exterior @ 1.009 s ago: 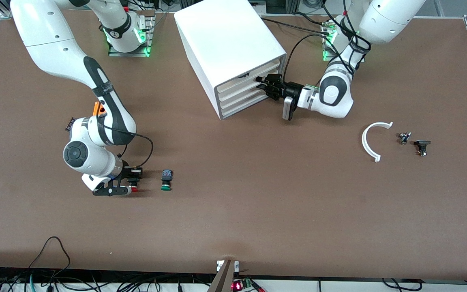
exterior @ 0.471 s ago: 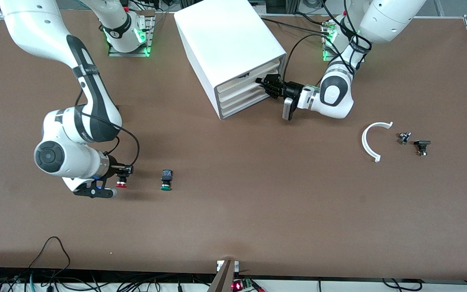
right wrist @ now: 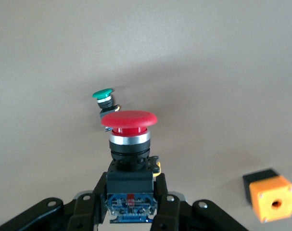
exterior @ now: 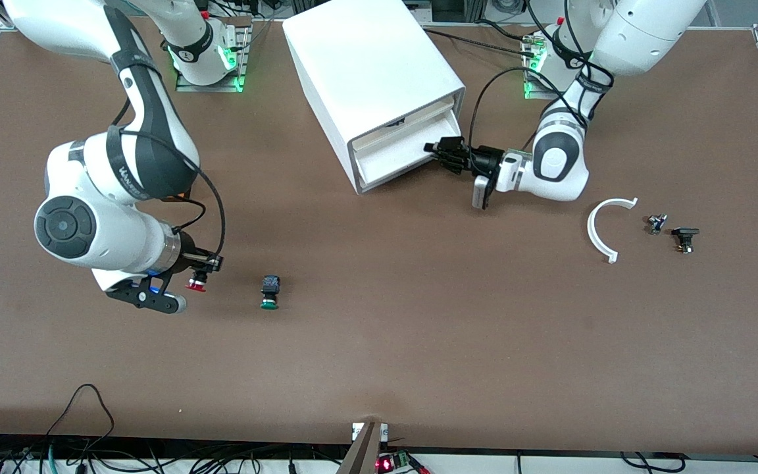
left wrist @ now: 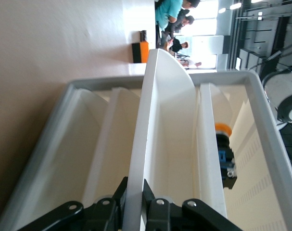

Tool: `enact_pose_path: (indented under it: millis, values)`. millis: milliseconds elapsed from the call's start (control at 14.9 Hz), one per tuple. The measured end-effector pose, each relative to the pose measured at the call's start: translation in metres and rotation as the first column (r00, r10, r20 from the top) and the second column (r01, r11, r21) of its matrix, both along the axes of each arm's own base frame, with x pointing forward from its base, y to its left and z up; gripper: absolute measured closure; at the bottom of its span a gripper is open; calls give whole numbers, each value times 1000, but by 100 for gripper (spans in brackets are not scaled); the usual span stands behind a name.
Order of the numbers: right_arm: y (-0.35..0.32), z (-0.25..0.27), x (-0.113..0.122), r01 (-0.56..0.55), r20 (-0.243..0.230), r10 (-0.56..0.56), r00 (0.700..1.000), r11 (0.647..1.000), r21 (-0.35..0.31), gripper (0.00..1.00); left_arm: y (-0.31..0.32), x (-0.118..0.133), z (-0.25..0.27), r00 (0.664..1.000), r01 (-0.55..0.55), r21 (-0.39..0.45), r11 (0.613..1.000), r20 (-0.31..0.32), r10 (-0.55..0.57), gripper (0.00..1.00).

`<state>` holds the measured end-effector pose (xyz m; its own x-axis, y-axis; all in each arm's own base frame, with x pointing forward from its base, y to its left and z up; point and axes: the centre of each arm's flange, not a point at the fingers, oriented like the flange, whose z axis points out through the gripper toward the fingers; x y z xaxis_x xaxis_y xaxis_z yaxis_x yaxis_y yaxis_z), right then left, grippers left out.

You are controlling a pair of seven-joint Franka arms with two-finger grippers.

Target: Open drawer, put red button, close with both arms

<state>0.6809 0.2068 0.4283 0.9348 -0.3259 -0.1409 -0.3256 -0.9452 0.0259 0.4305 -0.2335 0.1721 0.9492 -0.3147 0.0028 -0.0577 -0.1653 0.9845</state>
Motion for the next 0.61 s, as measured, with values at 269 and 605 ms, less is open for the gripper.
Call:
enact_pose_path:
  millis: [269, 605]
  values:
    - [63, 25, -19, 194, 26, -193, 981, 981, -19, 59, 33, 48, 11, 1000, -15, 63, 998, 2, 15, 87]
    - [154, 56, -55, 385, 81, -385, 919, 923, 10, 59, 51, 82, 13, 999, -25, 109, 994, -37, 29, 85]
